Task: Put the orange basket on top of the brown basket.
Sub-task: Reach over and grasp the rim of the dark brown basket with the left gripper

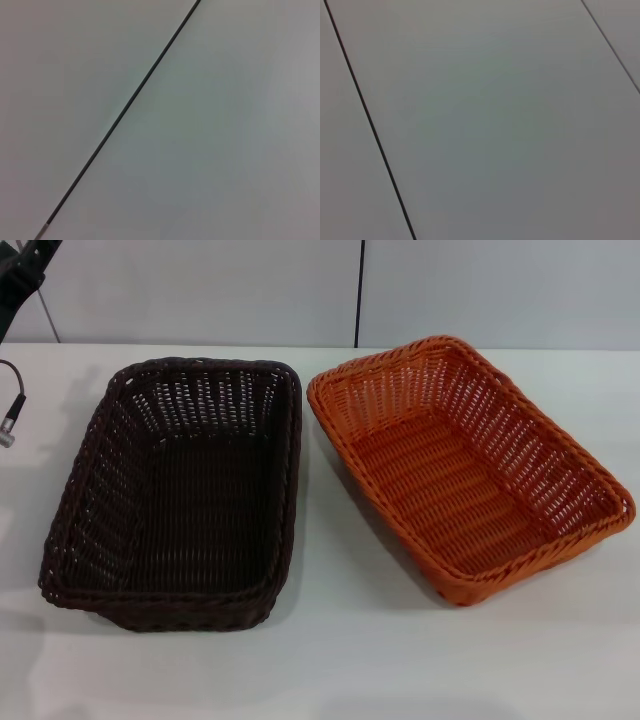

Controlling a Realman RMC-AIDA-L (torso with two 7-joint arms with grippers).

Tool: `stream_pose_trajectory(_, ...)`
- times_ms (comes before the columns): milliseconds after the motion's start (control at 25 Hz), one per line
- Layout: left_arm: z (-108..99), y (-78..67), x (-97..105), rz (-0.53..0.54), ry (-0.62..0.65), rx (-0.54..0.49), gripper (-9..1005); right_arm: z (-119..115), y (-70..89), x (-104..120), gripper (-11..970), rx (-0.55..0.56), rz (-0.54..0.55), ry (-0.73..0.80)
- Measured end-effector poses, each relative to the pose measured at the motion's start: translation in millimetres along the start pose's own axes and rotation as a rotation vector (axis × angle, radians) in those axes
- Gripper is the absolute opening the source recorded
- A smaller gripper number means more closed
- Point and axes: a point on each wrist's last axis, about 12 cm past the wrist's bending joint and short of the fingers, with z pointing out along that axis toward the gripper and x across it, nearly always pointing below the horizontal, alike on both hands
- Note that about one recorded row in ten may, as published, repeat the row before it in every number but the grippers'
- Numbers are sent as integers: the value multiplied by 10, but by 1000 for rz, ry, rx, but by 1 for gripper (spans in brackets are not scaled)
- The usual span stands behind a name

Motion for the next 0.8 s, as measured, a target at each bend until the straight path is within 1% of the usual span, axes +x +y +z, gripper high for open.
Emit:
stream_pose_trajectory(600, 51, 6, 2, 7, 20, -21, 843, 81, 14, -24, 774, 8, 4, 3)
stream_pose_trajectory(640, 95, -9, 4, 12, 36, -23, 842, 100, 15, -26, 774, 11, 3, 7)
stream_pose_trajectory(680, 95, -9, 4, 12, 36, -23, 841, 114, 14, -31, 774, 12, 1, 9)
stream_pose_trajectory(720, 141, -42, -2, 25, 57, -8, 840, 114, 14, -31, 774, 12, 1, 9)
stream_pose_trajectory(800, 141, -42, -2, 25, 57, -8, 838, 133, 14, -39, 774, 13, 0, 11)
